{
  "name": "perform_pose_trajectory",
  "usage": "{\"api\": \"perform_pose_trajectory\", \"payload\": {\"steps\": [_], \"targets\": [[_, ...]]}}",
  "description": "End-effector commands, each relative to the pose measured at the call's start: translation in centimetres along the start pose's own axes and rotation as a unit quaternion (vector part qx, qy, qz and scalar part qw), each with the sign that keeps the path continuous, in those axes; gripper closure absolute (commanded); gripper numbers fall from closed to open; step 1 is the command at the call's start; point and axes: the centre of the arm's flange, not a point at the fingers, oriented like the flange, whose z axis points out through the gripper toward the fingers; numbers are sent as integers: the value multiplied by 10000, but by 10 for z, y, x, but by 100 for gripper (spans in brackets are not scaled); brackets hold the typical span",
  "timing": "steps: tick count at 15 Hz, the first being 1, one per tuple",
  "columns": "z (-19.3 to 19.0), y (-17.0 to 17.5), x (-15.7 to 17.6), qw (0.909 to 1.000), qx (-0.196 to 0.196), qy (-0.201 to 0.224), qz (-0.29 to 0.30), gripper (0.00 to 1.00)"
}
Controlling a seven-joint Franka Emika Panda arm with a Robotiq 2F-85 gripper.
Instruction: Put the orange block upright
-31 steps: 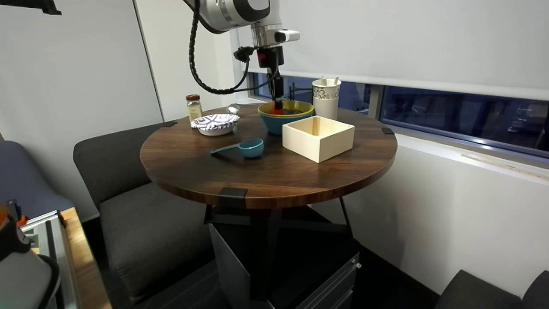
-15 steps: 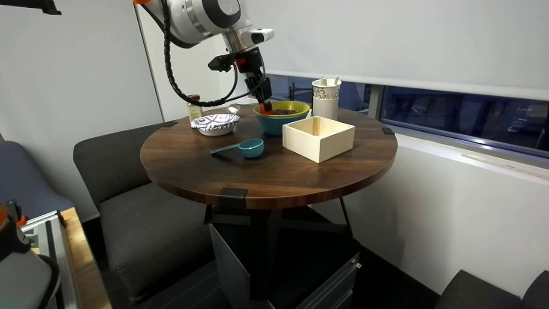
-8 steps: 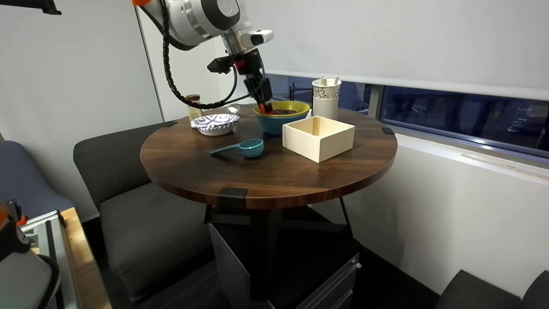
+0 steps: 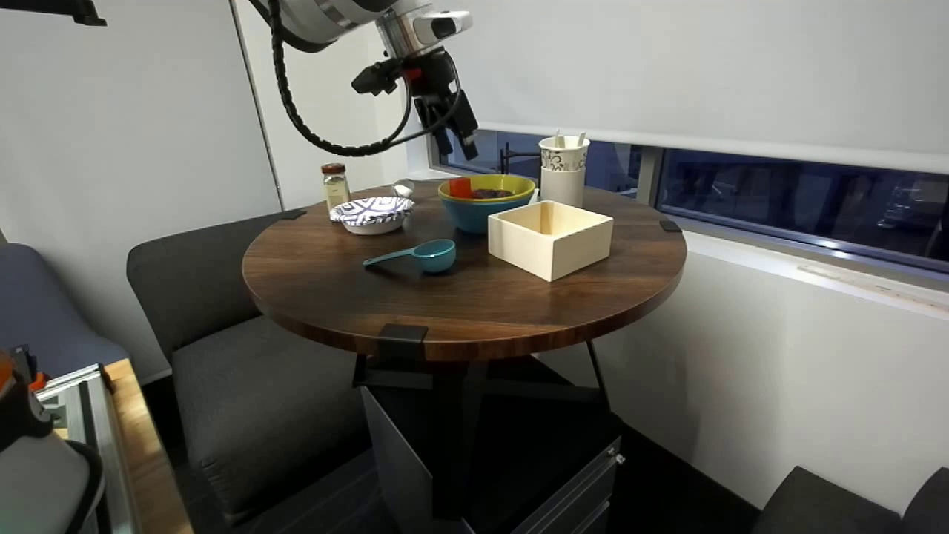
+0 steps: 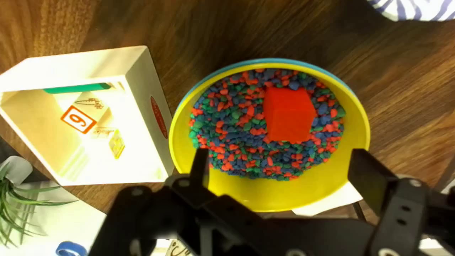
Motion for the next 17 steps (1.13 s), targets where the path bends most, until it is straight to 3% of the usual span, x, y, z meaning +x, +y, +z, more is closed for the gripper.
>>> {"api": "perform_pose_trajectory", "payload": {"steps": [1, 10, 17], "targets": [[-49, 13, -13, 9991, 212, -296, -231, 0], [-150, 28, -26, 9962, 262, 40, -829, 0], [-142, 23, -15, 9973, 172, 98, -705, 0]]}}
